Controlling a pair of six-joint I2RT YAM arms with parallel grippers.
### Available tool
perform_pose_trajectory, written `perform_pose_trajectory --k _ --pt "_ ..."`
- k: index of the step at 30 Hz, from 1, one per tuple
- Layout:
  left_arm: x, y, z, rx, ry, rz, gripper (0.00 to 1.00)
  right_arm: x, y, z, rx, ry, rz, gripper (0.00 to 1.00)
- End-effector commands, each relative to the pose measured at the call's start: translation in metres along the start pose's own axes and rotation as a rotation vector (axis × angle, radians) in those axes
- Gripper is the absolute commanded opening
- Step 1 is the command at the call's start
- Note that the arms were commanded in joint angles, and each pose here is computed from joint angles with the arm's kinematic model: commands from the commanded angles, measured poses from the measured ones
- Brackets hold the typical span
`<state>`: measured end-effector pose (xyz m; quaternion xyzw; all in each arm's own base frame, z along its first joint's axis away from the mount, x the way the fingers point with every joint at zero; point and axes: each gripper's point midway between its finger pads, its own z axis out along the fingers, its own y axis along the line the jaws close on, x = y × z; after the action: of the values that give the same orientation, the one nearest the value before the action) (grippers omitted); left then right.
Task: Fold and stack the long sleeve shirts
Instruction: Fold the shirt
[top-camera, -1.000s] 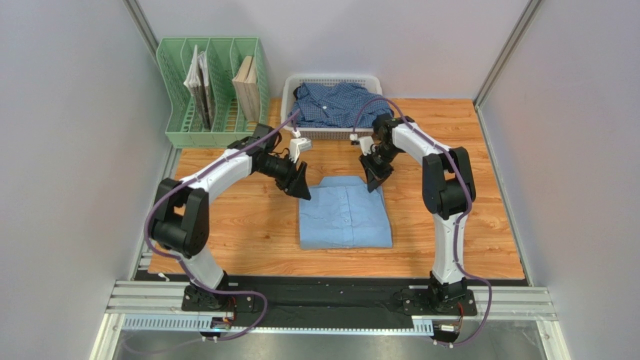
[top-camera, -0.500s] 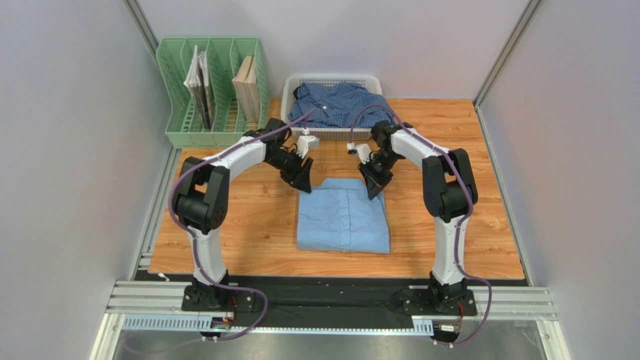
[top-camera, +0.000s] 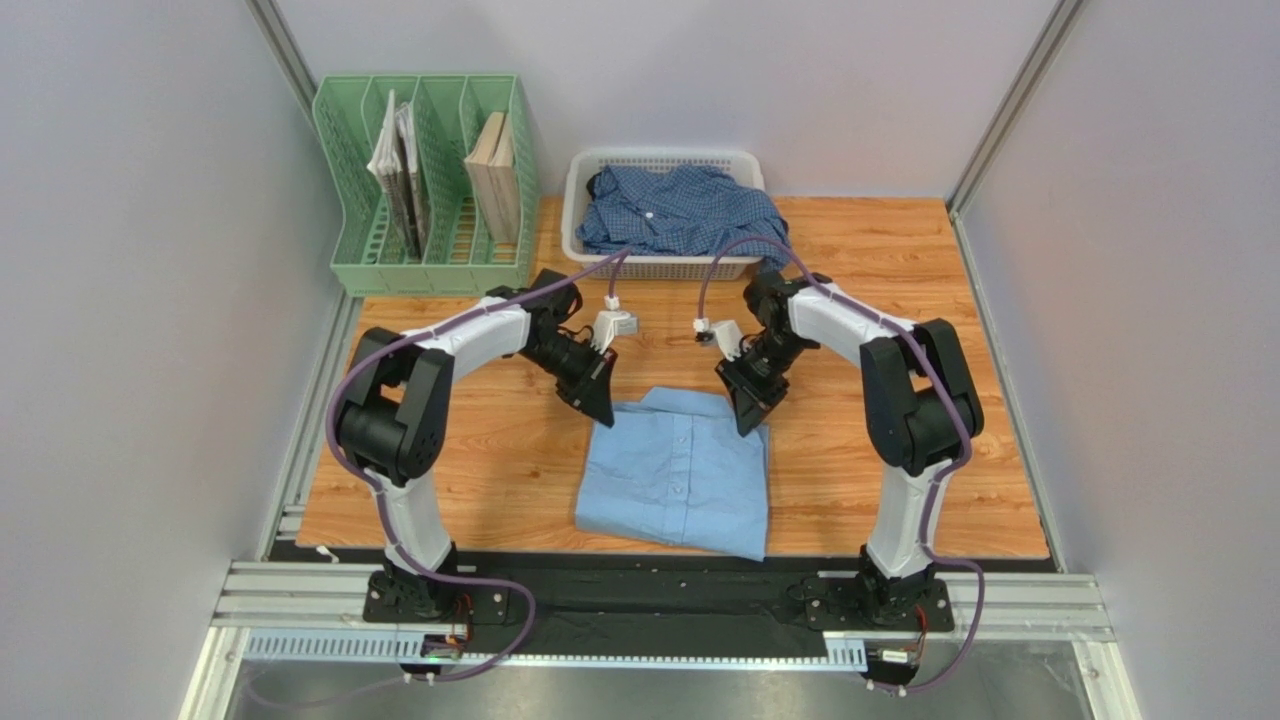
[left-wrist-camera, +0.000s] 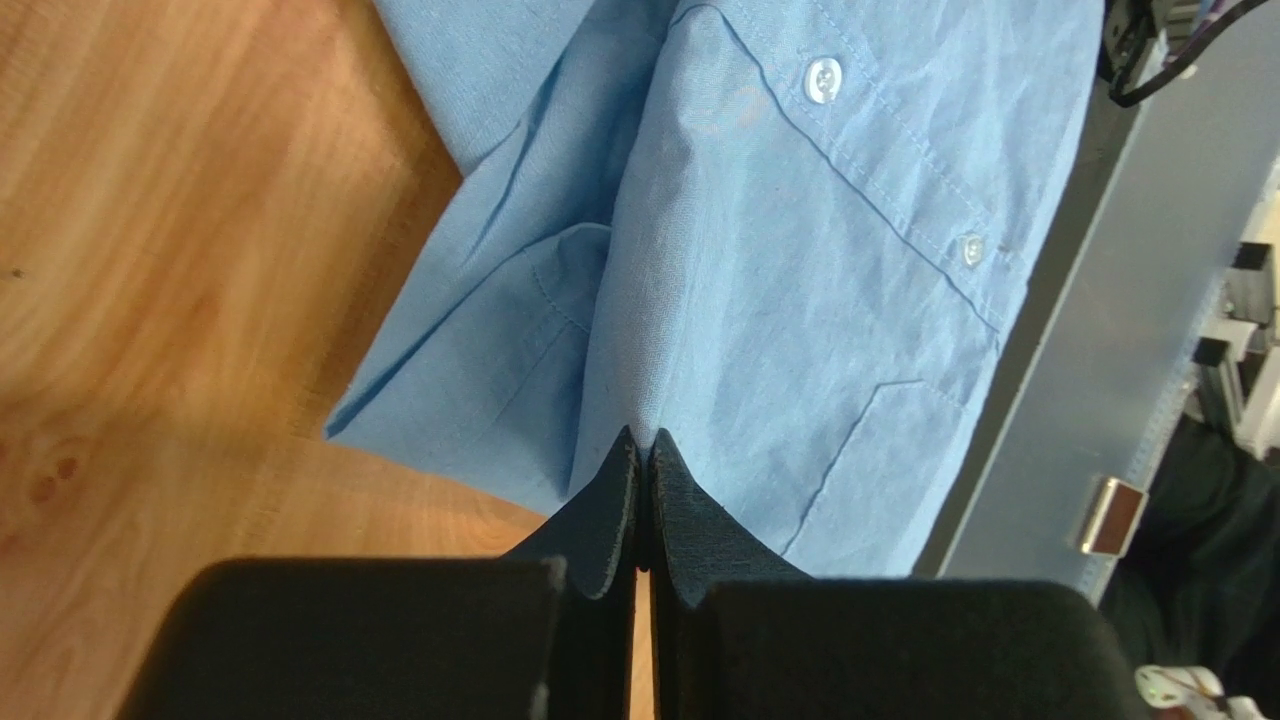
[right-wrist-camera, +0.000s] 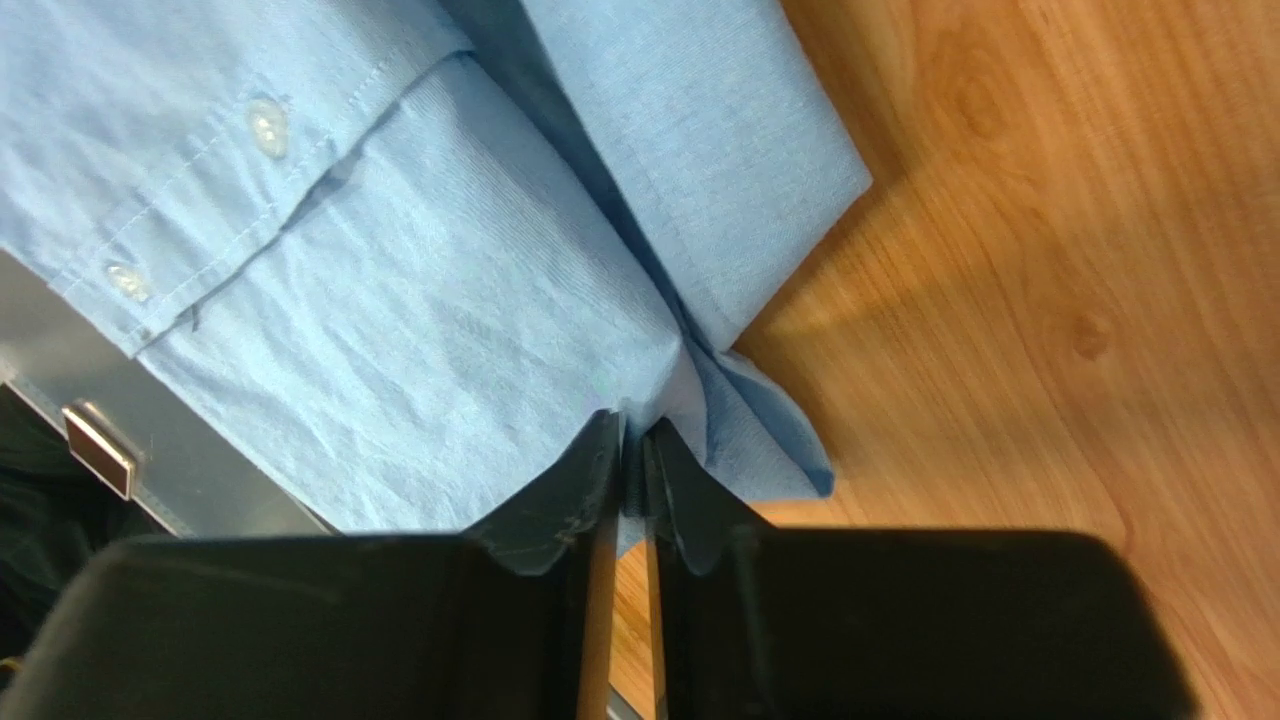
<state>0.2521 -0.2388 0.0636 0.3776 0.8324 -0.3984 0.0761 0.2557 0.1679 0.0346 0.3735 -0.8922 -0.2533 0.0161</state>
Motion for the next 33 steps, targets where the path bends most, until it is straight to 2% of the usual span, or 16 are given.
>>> perform_pose_trajectory --k 1,2,4,7,8,11,12,15,19,28,31,32,33 --pt "-0.013 -0.019 -0.010 0.045 -0.056 0.030 0.00 -0.015 0.017 -0.038 -0.011 -0.035 -0.063 0.23" --pt "-0.012 -0.018 -0.009 0.041 -0.053 0.031 0.00 -0.020 0.020 -0.045 -0.027 -0.050 -0.061 0.35" --pt "-0.012 -0.016 -0.008 0.038 -0.048 0.039 0.01 -0.041 0.031 -0.062 -0.065 -0.146 -0.049 0.39" --pt "-0.013 -0.014 -0.006 0.044 -0.049 0.046 0.07 -0.071 0.042 -0.067 -0.127 -0.242 -0.006 0.31" --pt "-0.013 -0.013 -0.005 0.046 -0.050 0.043 0.10 -0.078 0.045 -0.064 -0.145 -0.253 0.015 0.24" --pt "-0.017 -0.008 -0.002 0.035 -0.062 0.032 0.30 -0.101 0.050 -0.044 -0.211 -0.246 0.071 0.19" --pt "-0.021 -0.006 -0.002 0.031 -0.067 0.031 0.43 -0.106 0.055 -0.036 -0.224 -0.233 0.072 0.18" --pt "-0.029 -0.003 -0.003 0.017 -0.087 0.038 0.55 -0.117 0.048 -0.014 -0.213 -0.215 0.094 0.15" --pt "-0.044 -0.006 -0.002 0.016 -0.127 0.079 0.56 -0.120 0.027 0.014 -0.172 -0.175 0.130 0.13" --pt "-0.044 0.004 0.015 0.003 -0.077 0.069 0.54 -0.108 0.012 0.039 -0.154 -0.117 0.156 0.11" --pt "-0.040 0.002 0.020 0.026 -0.066 0.072 0.44 -0.105 0.013 0.043 -0.156 -0.104 0.157 0.11" --pt "-0.038 0.001 0.023 0.039 -0.059 0.068 0.32 -0.105 0.012 0.043 -0.158 -0.103 0.154 0.11" --pt "-0.039 0.001 0.023 0.045 -0.058 0.065 0.28 -0.104 0.012 0.044 -0.158 -0.100 0.154 0.11"
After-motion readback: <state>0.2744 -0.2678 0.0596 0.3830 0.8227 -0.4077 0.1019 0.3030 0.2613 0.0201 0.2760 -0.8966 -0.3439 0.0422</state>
